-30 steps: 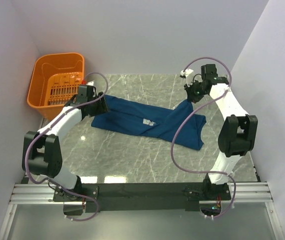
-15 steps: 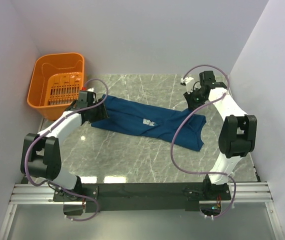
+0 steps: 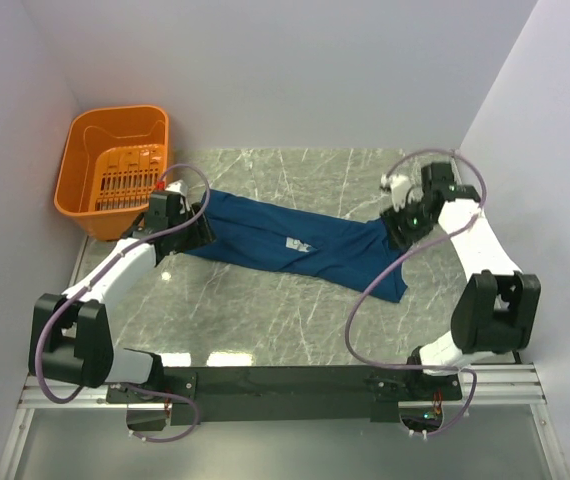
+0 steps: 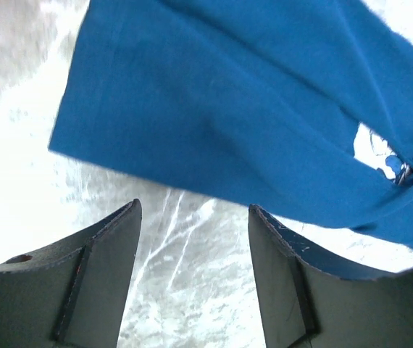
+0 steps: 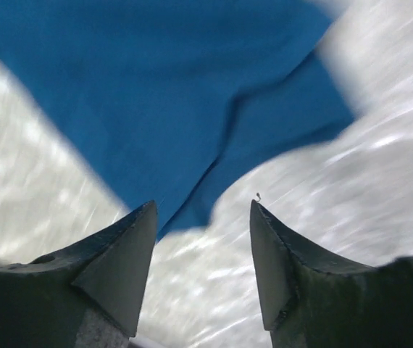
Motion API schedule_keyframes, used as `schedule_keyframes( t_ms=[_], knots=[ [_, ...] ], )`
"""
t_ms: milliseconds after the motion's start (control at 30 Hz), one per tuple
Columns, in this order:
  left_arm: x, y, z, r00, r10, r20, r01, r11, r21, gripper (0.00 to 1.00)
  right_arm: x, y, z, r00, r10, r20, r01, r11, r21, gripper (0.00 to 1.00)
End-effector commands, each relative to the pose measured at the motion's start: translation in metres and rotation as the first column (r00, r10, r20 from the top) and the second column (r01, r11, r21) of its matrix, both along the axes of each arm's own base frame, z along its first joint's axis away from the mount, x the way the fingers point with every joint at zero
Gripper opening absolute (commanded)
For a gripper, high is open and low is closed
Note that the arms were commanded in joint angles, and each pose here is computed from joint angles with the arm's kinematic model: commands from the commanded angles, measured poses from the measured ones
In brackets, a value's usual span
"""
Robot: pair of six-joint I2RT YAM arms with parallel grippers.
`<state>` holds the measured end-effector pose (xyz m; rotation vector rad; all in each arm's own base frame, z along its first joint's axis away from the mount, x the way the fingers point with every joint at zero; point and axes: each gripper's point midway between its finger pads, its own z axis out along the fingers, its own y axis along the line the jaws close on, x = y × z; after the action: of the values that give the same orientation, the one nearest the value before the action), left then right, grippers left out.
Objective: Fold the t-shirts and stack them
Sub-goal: Fold the tshirt
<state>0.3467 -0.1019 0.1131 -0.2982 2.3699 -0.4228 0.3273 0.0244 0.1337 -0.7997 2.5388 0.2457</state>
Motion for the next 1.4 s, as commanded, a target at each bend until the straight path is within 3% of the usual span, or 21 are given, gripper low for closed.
schedule_keyframes(
  t_ms=[0, 167, 933, 1067, 1200, 1300, 1367],
  knots=[
    [-0.008, -0.006, 0.003, 1.000, 0.015, 0.018, -0.013, 0.998, -0.055, 0.65, -0.075, 0.003, -0.032, 0.972, 0.074, -0.221, -0.072, 0.997, 0.016, 0.59],
    [-0.015, -0.007, -0.011, 1.000, 0.027, -0.009, -0.027, 0.997, -0.078, 0.65, -0.100, 0.004, -0.054, 0.952, 0.060, -0.301, -0.055, 0.998, 0.027, 0.57],
    [0.018, -0.010, -0.048, 0.994, 0.047, -0.100, -0.051, 0.998, -0.041, 0.63, -0.089, 0.000, -0.101, 0.901, -0.061, -0.430, 0.076, 0.997, 0.018, 0.55],
    [0.023, -0.009, -0.058, 0.991, 0.049, -0.124, -0.052, 0.998, -0.018, 0.63, -0.090, 0.001, -0.102, 0.896, -0.055, -0.440, 0.075, 0.997, 0.030, 0.44],
    [0.022, -0.003, -0.071, 0.984, 0.069, -0.164, -0.069, 0.998, 0.009, 0.64, -0.094, 0.000, -0.100, 0.892, -0.054, -0.448, 0.080, 0.996, 0.038, 0.14],
    [0.019, 0.001, -0.081, 0.976, 0.082, -0.199, -0.077, 0.997, 0.031, 0.64, -0.097, -0.007, -0.096, 0.894, -0.061, -0.444, 0.087, 0.996, 0.038, 0.00],
    [0.018, 0.003, -0.087, 0.972, 0.091, -0.217, -0.083, 0.996, 0.044, 0.64, -0.100, -0.013, -0.091, 0.898, -0.062, -0.436, 0.083, 0.996, 0.028, 0.00]
  ],
)
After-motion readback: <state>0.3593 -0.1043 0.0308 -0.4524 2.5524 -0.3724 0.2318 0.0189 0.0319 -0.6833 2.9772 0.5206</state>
